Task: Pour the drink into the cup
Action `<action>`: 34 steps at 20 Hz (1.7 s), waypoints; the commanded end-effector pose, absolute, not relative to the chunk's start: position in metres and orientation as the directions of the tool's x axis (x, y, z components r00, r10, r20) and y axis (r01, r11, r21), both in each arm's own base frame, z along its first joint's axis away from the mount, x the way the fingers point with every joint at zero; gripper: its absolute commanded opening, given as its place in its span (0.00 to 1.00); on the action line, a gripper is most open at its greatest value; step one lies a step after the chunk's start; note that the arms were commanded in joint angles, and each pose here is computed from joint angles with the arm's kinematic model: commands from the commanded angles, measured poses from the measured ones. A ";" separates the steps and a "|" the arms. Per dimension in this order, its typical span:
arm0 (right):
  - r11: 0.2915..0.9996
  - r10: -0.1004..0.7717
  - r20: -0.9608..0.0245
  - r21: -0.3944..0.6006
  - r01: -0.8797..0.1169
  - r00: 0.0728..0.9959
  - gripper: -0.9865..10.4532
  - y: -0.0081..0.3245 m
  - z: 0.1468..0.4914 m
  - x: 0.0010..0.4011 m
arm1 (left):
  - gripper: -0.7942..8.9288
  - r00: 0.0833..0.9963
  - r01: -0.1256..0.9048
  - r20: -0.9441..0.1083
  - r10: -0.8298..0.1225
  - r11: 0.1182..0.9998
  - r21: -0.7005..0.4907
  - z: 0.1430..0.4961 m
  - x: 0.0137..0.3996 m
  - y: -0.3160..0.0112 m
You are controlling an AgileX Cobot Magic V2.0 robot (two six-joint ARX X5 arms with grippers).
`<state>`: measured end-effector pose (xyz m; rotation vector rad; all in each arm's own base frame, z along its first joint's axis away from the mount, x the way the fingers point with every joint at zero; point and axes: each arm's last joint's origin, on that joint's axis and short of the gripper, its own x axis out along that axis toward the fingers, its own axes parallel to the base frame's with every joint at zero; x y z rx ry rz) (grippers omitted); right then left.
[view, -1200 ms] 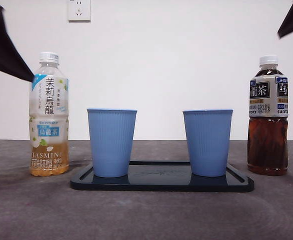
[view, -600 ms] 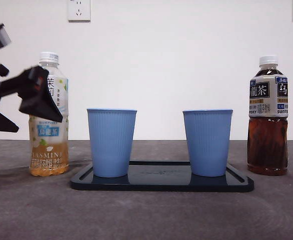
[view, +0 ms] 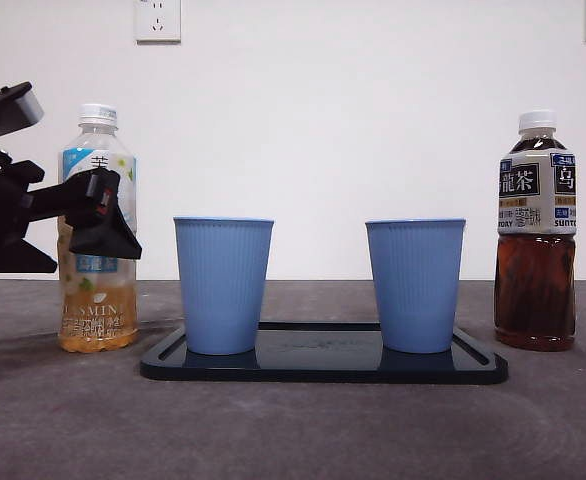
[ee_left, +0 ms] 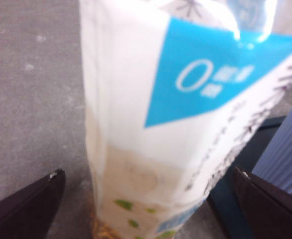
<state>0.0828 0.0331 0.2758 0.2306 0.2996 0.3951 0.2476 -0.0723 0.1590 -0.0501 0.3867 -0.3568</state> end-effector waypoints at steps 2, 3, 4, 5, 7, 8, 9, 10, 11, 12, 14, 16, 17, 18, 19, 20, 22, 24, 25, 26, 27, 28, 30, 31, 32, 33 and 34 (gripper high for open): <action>0.893 0.417 -0.220 0.279 -0.352 0.882 0.51 0.033 0.281 0.082 | 0.71 0.868 0.337 -0.355 -0.348 0.937 -0.095 0.153 0.251 -0.074; 0.893 0.416 -0.220 0.278 -0.352 0.882 0.51 0.033 0.281 0.082 | 0.71 0.870 0.337 -0.349 -0.348 0.937 -0.094 0.152 0.252 -0.074; 0.894 0.416 -0.220 0.276 -0.353 0.882 0.51 0.033 0.281 0.082 | 0.69 0.872 0.337 -0.344 -0.348 0.937 -0.094 0.151 0.253 -0.075; 0.894 0.416 -0.220 0.275 -0.353 0.882 0.51 0.033 0.281 0.082 | 0.68 0.874 0.336 -0.341 -0.347 0.937 -0.093 0.150 0.254 -0.075; 0.894 0.416 -0.220 0.274 -0.354 0.882 0.51 0.033 0.281 0.082 | 0.64 0.875 0.337 -0.336 -0.348 0.937 -0.093 0.148 0.255 -0.075; 0.895 0.416 -0.220 0.272 -0.354 0.882 0.51 0.033 0.281 0.082 | 0.63 0.876 0.337 -0.335 -0.348 0.937 -0.093 0.147 0.256 -0.075; 0.895 0.416 -0.220 0.269 -0.356 0.882 0.51 0.033 0.281 0.082 | 0.60 0.875 0.337 -0.336 -0.348 0.937 -0.093 0.147 0.256 -0.075; 0.895 0.416 -0.221 0.268 -0.356 0.882 0.51 0.033 0.281 0.082 | 0.58 0.875 0.337 -0.337 -0.348 0.937 -0.093 0.147 0.256 -0.075; 0.895 0.416 -0.221 0.268 -0.356 0.882 0.51 0.033 0.281 0.082 | 0.55 0.875 0.337 -0.337 -0.348 0.937 -0.093 0.147 0.256 -0.075; 0.896 0.416 -0.220 0.267 -0.356 0.882 0.51 0.033 0.281 0.082 | 0.52 0.876 0.337 -0.335 -0.348 0.937 -0.093 0.147 0.256 -0.075; 0.896 0.416 -0.220 0.262 -0.357 0.882 0.51 0.033 0.281 0.082 | 0.47 0.878 0.337 -0.329 -0.349 0.937 -0.093 0.147 0.257 -0.075; 0.897 0.416 -0.221 0.262 -0.357 0.882 0.51 0.033 0.281 0.082 | 0.40 0.881 0.338 -0.320 -0.349 0.937 -0.092 0.148 0.257 -0.075; 0.897 0.416 -0.221 0.262 -0.357 0.882 0.51 0.033 0.281 0.082 | 0.38 0.882 0.339 -0.316 -0.350 0.936 -0.092 0.149 0.257 -0.075; 0.896 0.416 -0.221 0.262 -0.358 0.882 0.51 0.033 0.281 0.082 | 0.36 0.884 0.339 -0.310 -0.350 0.936 -0.091 0.149 0.257 -0.076; 0.896 0.416 -0.221 0.262 -0.358 0.882 0.51 0.033 0.281 0.082 | 0.36 0.884 0.339 -0.308 -0.351 0.936 -0.091 0.149 0.257 -0.076; 0.896 0.416 -0.221 0.262 -0.358 0.882 0.51 0.033 0.281 0.082 | 0.36 0.885 0.340 -0.306 -0.351 0.936 -0.091 0.150 0.257 -0.076; 0.897 0.416 -0.221 0.260 -0.358 0.882 0.51 0.033 0.281 0.082 | 0.36 0.885 0.340 -0.307 -0.351 0.936 -0.091 0.150 0.257 -0.076; 0.897 0.416 -0.222 0.259 -0.358 0.882 0.51 0.033 0.281 0.082 | 0.36 0.884 0.339 -0.310 -0.350 0.936 -0.091 0.150 0.257 -0.075; 0.897 0.416 -0.222 0.258 -0.359 0.882 0.51 0.033 0.281 0.082 | 0.35 0.883 0.339 -0.312 -0.350 0.936 -0.090 0.151 0.256 -0.075; 0.897 0.416 -0.224 0.257 -0.358 0.881 0.51 0.033 0.281 0.082 | 0.34 0.883 0.339 -0.312 -0.350 0.936 -0.090 0.151 0.256 -0.075; 0.898 0.416 -0.226 0.257 -0.358 0.881 0.51 0.033 0.281 0.082 | 0.33 0.883 0.341 -0.311 -0.350 0.936 -0.087 0.153 0.255 -0.075; 0.898 0.416 -0.229 0.255 -0.358 0.880 0.51 0.033 0.280 0.081 | 0.32 0.884 0.343 -0.311 -0.350 0.936 -0.079 0.155 0.254 -0.075; 0.899 0.415 -0.236 0.254 -0.356 0.879 0.51 0.033 0.280 0.081 | 0.32 0.882 0.352 -0.314 -0.350 0.935 -0.053 0.161 0.253 -0.074; 0.899 0.415 -0.239 0.253 -0.356 0.878 0.51 0.033 0.279 0.081 | 0.32 0.882 0.357 -0.317 -0.350 0.933 -0.036 0.165 0.252 -0.074; 0.900 0.415 -0.240 0.252 -0.356 0.878 0.51 0.033 0.279 0.081 | 0.32 0.881 0.362 -0.320 -0.349 0.932 -0.023 0.170 0.251 -0.074; 0.900 0.415 -0.240 0.251 -0.357 0.878 0.51 0.033 0.279 0.081 | 0.32 0.879 0.366 -0.324 -0.349 0.930 -0.007 0.175 0.250 -0.074; 0.900 0.415 -0.239 0.251 -0.357 0.878 0.51 0.033 0.279 0.081 | 0.32 0.877 0.373 -0.332 -0.348 0.928 0.012 0.181 0.250 -0.073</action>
